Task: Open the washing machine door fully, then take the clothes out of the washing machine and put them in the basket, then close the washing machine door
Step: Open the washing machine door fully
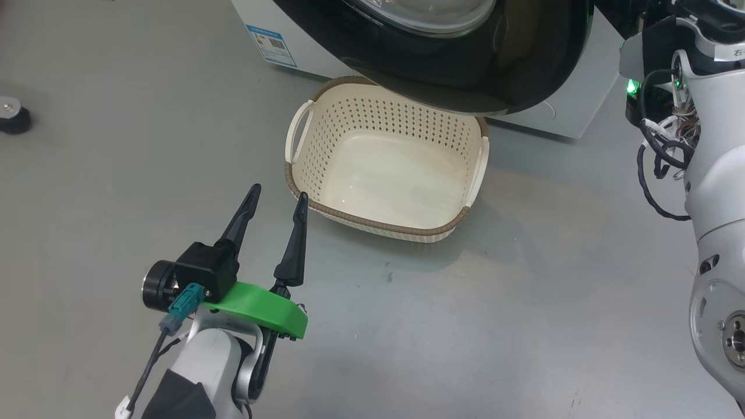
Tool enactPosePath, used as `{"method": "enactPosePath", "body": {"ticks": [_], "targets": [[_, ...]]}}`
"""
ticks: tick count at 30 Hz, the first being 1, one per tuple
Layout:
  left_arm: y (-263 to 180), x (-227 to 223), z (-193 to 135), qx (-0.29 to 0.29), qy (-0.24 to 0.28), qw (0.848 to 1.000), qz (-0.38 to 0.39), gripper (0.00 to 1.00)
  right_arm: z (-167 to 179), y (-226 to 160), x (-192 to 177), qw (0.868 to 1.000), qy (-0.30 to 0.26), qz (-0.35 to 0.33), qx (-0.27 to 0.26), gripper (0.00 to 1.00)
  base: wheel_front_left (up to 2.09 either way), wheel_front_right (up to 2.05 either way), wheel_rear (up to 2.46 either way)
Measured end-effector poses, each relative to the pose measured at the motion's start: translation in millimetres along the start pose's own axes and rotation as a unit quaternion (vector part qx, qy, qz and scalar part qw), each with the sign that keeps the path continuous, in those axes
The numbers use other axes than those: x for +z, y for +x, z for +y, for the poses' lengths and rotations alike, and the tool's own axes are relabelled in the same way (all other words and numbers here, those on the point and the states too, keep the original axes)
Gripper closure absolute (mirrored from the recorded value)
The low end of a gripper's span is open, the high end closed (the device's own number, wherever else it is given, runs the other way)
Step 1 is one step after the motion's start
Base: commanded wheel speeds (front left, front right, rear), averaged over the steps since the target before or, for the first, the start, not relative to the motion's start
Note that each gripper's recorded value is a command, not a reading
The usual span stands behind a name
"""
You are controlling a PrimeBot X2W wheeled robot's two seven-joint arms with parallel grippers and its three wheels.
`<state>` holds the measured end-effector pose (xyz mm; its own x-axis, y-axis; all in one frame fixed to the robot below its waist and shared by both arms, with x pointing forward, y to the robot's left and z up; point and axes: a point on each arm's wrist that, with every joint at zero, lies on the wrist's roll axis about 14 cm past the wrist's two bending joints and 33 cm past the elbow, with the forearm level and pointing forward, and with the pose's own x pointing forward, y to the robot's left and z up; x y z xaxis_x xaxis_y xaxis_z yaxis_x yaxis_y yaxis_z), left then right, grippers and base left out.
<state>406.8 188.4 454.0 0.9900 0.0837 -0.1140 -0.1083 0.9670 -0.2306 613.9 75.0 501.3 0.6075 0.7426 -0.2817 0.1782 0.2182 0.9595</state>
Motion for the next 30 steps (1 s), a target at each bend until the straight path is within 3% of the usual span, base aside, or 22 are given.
{"method": "enactPosePath", "body": {"ticks": [10, 14, 19, 24, 27, 30], "targets": [[0, 3, -4, -0.005, -0.002, 1.0, -0.005, 0.0, 5, -7, 8, 1.0, -0.013, -0.025, 0.014, 1.0, 0.0, 0.0, 0.0], [-1, 6, -6, -0.007, -0.003, 1.0, -0.009, 0.0, 11, -19, 26, 0.994, -0.087, -0.066, 0.02, 1.0, 0.0, 0.0, 0.0], [-7, 11, -7, -0.007, -0.006, 1.0, -0.016, 0.0, 11, -38, 35, 0.965, -0.239, -0.105, 0.007, 1.0, 0.0, 0.0, 0.0], [-10, 17, -11, -0.011, -0.006, 1.0, -0.026, 0.0, 13, -63, 51, 0.933, -0.321, -0.162, -0.011, 1.0, 0.0, 0.0, 0.0], [-12, 19, -14, -0.014, -0.006, 0.999, -0.029, 0.0, 16, -79, 55, 0.902, -0.388, -0.189, -0.018, 1.0, 0.0, 0.0, 0.0], [-14, 21, -17, -0.017, -0.008, 0.999, -0.033, 0.0, 16, -93, 53, 0.859, -0.467, -0.206, -0.028, 1.0, 0.0, 0.0, 0.0]]}}
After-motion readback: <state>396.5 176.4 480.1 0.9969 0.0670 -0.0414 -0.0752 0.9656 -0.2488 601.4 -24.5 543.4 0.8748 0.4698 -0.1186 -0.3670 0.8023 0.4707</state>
